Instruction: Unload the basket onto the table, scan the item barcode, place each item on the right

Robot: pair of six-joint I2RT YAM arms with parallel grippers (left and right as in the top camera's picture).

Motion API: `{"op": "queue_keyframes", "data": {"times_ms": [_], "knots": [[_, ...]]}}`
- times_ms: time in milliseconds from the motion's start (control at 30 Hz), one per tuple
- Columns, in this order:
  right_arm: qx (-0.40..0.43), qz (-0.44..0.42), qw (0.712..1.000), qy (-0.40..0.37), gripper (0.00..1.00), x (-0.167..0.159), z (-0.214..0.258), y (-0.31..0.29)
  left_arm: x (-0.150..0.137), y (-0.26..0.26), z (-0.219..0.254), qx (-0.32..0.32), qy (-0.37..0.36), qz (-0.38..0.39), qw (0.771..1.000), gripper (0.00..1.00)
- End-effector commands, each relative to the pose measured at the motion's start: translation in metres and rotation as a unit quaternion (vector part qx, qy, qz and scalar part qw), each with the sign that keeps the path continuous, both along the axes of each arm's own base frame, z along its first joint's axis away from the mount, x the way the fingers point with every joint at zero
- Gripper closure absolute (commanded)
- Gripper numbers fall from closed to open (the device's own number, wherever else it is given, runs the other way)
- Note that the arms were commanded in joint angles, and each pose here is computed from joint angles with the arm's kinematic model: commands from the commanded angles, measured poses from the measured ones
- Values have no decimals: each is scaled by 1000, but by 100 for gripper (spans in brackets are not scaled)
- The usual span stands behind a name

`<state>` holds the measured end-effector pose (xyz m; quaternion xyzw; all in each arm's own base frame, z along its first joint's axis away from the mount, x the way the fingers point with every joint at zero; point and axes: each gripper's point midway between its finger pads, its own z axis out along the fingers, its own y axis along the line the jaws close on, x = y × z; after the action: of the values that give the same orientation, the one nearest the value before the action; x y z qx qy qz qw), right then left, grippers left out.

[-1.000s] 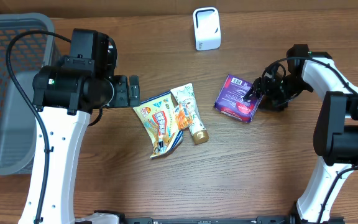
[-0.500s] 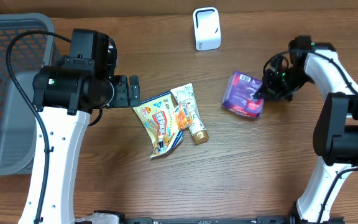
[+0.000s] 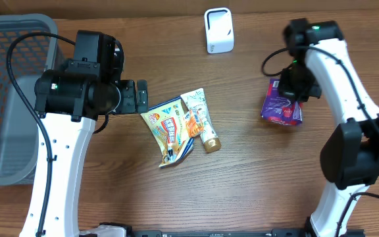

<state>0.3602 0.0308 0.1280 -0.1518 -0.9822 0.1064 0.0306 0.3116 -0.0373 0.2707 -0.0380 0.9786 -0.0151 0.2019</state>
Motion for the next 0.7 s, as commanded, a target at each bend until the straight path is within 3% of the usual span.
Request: {"op": "queue_keyframes", "data": {"times_ms": [0, 167, 500, 667], "knots": [[-83, 12, 995, -47, 93, 4, 24, 3, 4, 3, 4, 1, -6, 10, 1000, 0], [-143, 41, 988, -49, 93, -5, 30, 14, 4, 3, 4, 1, -6, 10, 1000, 0], [-140, 63, 988, -2, 93, -32, -4, 33, 4, 3, 4, 1, -6, 10, 1000, 0], [-144, 95, 985, 14, 88, -46, -14, 50, 4, 3, 4, 1, -6, 10, 1000, 0]]}}
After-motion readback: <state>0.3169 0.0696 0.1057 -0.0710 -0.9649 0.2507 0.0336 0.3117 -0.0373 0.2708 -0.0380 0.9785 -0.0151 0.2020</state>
